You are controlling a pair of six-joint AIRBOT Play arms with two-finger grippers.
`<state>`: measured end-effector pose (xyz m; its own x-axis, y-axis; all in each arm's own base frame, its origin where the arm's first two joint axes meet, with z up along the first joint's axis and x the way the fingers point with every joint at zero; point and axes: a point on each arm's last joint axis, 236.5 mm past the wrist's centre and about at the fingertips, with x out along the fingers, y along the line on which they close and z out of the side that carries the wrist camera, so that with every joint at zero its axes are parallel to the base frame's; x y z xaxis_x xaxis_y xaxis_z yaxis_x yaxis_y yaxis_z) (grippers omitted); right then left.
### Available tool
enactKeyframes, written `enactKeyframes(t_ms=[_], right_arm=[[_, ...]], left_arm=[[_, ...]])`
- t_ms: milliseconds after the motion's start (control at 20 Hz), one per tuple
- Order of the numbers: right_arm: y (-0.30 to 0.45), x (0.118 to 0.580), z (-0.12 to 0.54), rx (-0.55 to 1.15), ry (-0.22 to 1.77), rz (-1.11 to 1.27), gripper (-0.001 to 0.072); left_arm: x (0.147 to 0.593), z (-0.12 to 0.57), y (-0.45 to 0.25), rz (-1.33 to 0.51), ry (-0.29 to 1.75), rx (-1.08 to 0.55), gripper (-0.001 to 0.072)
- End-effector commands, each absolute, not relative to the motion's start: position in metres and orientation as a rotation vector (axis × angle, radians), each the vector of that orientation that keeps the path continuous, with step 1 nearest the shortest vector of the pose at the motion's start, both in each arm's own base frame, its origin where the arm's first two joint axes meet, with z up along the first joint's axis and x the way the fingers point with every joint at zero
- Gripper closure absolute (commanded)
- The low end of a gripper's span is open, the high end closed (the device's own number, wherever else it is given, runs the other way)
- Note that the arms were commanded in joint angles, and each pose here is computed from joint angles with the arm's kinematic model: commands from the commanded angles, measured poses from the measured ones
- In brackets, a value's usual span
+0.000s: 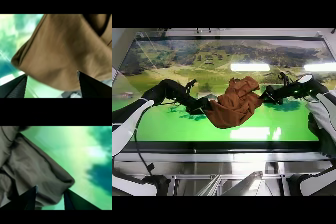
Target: Fold the shirts.
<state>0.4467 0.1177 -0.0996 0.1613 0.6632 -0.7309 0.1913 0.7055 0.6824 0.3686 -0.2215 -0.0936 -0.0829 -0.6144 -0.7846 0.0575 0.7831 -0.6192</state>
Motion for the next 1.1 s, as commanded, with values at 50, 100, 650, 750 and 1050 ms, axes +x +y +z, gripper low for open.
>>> enactKeyframes(t_ms=[50,100,650,750,1050], right_arm=[[0.149,0.456,-0.082,0.883,1.334,0.534,0.0567],[0.156,0.456,-0.075,0.883,1.312,0.587,0.0695],[0.102,0.337,0.338,0.477,0.331,0.898,0.0696],[0.088,0.308,0.394,0.336,0.111,0.697,0.0696],[0.077,0.348,0.373,0.372,0.164,0.565,0.0696]], left_arm=[[0.395,-0.07,-0.259,-0.696,1.509,-0.433,0.0693],[0.395,-0.063,-0.264,-0.725,1.51,-0.418,0.0686],[0.328,0.333,-0.194,-0.864,0.651,-0.135,0.0688],[0.288,0.415,-0.16,-0.739,0.355,-0.116,0.0687],[0.323,0.347,-0.075,-0.48,0.548,-0.27,0.0687]])
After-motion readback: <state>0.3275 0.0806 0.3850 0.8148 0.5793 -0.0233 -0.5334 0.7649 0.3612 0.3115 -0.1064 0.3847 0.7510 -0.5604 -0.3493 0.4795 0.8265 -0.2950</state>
